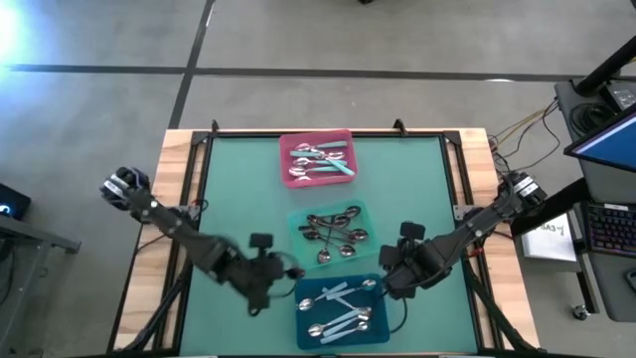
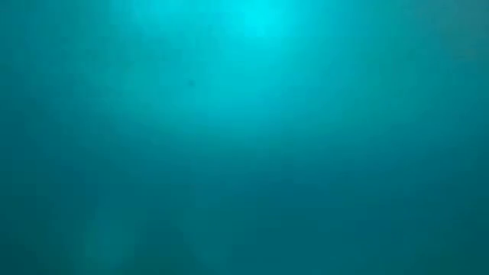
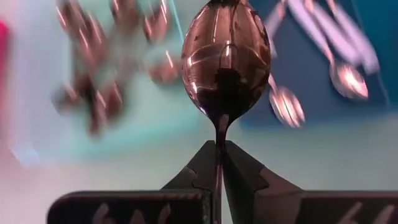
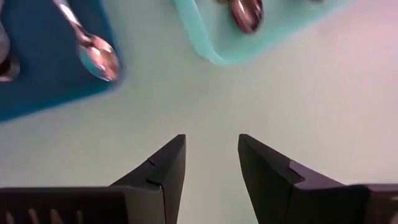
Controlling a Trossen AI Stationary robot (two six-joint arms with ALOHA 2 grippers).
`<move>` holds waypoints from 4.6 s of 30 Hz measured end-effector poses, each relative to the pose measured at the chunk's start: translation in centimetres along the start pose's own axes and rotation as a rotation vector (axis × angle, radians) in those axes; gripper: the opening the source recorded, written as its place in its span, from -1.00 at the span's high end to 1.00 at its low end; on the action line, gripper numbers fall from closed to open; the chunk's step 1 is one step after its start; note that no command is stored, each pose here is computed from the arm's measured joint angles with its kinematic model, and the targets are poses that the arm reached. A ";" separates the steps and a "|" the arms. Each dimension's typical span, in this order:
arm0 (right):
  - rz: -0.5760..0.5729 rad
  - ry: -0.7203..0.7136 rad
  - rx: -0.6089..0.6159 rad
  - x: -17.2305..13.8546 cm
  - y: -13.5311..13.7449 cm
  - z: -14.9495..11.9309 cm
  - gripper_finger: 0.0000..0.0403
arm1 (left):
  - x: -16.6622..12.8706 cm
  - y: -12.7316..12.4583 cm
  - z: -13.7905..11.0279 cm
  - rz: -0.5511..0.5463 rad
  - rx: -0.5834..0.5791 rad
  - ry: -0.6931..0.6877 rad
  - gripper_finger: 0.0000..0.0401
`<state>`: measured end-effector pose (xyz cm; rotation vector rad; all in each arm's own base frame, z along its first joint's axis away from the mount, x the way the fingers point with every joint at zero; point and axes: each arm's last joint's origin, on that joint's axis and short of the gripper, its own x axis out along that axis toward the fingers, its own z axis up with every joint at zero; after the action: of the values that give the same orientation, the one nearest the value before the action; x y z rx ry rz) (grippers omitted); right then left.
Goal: Sort silverware by color (type)
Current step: Put the black spoon into the green bin, then return to Home Position
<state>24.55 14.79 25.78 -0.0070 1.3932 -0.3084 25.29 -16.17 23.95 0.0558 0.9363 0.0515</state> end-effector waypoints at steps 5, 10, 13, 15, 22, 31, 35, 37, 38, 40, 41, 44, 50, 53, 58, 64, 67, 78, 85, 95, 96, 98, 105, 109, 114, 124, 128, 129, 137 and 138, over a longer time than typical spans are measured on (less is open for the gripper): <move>0.011 -0.023 0.089 1.2 -1.4 -2.3 0.31 | 0.6 3.4 4.8 0.049 0.097 -0.122 0.99; 0.116 -0.096 0.179 2.3 -2.4 -4.8 0.31 | 1.6 7.0 8.2 0.067 0.121 -0.217 0.99; 0.184 -0.142 0.207 2.8 -2.7 -6.1 0.31 | 2.7 8.3 9.4 0.059 0.138 -0.289 0.99; 0.212 -0.161 0.208 3.2 -2.9 -6.9 0.31 | 3.6 9.0 9.8 0.078 0.133 -0.327 0.99; 0.304 -0.249 0.140 5.0 -3.1 -8.2 0.31 | 6.9 10.7 10.0 0.119 0.071 -0.337 0.89; 0.310 -0.274 0.083 6.3 -3.3 -8.8 0.31 | 7.7 10.7 10.3 0.108 -0.021 -0.340 0.66; 0.306 -0.266 0.080 6.3 -3.3 -8.8 0.31 | 6.7 9.9 10.7 0.096 -0.039 -0.381 0.62; 0.309 -0.269 0.081 6.2 -3.2 -8.7 0.31 | 6.0 9.2 10.8 0.093 -0.029 -0.400 0.62; 0.313 -0.272 0.082 6.1 -3.2 -8.6 0.31 | 5.6 8.9 10.8 0.090 -0.015 -0.407 0.62; 0.317 -0.276 0.084 5.9 -3.2 -8.5 0.31 | 4.9 8.4 10.6 0.083 0.024 -0.417 0.62; 0.320 -0.278 0.085 5.8 -3.1 -8.5 0.31 | 4.5 8.1 10.6 0.079 0.038 -0.422 0.62; 0.332 -0.289 0.089 5.4 -3.0 -8.2 0.31 | 3.7 7.6 10.3 0.067 0.056 -0.429 0.62; 0.392 -0.341 0.135 4.5 -4.2 -8.2 0.31 | 3.0 6.7 9.2 0.032 0.022 -0.412 0.62; 0.430 -0.389 0.185 3.8 -5.9 -8.6 0.31 | 3.1 6.0 8.4 0.013 0.015 -0.395 0.62; 0.478 -0.495 0.333 2.9 -9.4 -9.0 0.31 | 2.6 4.3 7.8 0.038 0.026 -0.408 0.62; 0.409 -0.580 0.581 4.0 -13.7 -9.1 0.31 | 1.5 1.8 6.9 0.148 0.044 -0.449 0.62; 0.349 -0.606 0.707 4.9 -15.6 -9.5 0.31 | 0.9 0.7 6.4 0.220 0.044 -0.474 0.62; 0.217 -0.811 1.059 5.5 -20.0 -12.6 0.31 | -1.1 -2.2 4.8 0.405 -0.039 -0.572 0.62; 0.105 -0.848 1.212 7.5 -21.1 -14.3 0.31 | -1.7 -3.0 4.1 0.463 -0.115 -0.616 0.62; 0.052 -0.900 1.294 10.7 -20.8 -16.3 0.31 | -1.8 -3.3 3.9 0.450 -0.118 -0.618 0.62; 0.058 -0.914 1.293 10.7 -20.8 -16.4 0.31 | -1.8 -3.3 3.9 0.450 -0.116 -0.617 0.62; 0.069 -0.935 1.291 10.5 -20.7 -16.5 0.31 | -1.8 -3.3 3.8 0.451 -0.113 -0.615 0.62; 0.082 -0.928 1.284 10.3 -20.7 -16.6 0.31 | -1.8 -3.4 3.8 0.452 -0.108 -0.612 0.62; 0.082 -0.918 1.284 10.5 -20.7 -16.5 0.31 | -1.8 -3.4 3.8 0.452 -0.106 -0.611 0.62; 0.076 -0.892 1.283 10.6 -20.7 -16.4 0.31 | -1.8 -3.4 3.8 0.452 -0.107 -0.611 0.62; 0.053 -0.902 1.342 10.6 -20.9 -16.4 0.31 | -1.9 -3.5 3.7 0.443 -0.108 -0.613 0.62; 0.055 -0.996 1.212 9.8 -21.1 -15.8 0.31 | -1.9 -3.6 3.6 0.444 -0.102 -0.609 0.62; 0.063 -1.038 1.160 9.4 -21.2 -15.5 0.31 | -1.8 -3.5 3.5 0.447 -0.097 -0.605 0.62; 0.074 -1.355 0.830 6.5 -21.6 -14.2 0.31 | -1.8 -3.6 3.5 0.441 -0.114 -0.609 0.62; 0.067 -1.372 0.809 6.4 -21.6 -14.2 0.31 | -1.8 -3.6 3.5 0.440 -0.117 -0.609 0.62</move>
<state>7.21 -4.86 21.05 0.4188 -0.1435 -0.6277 27.10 -19.94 27.24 0.1585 0.2971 0.4711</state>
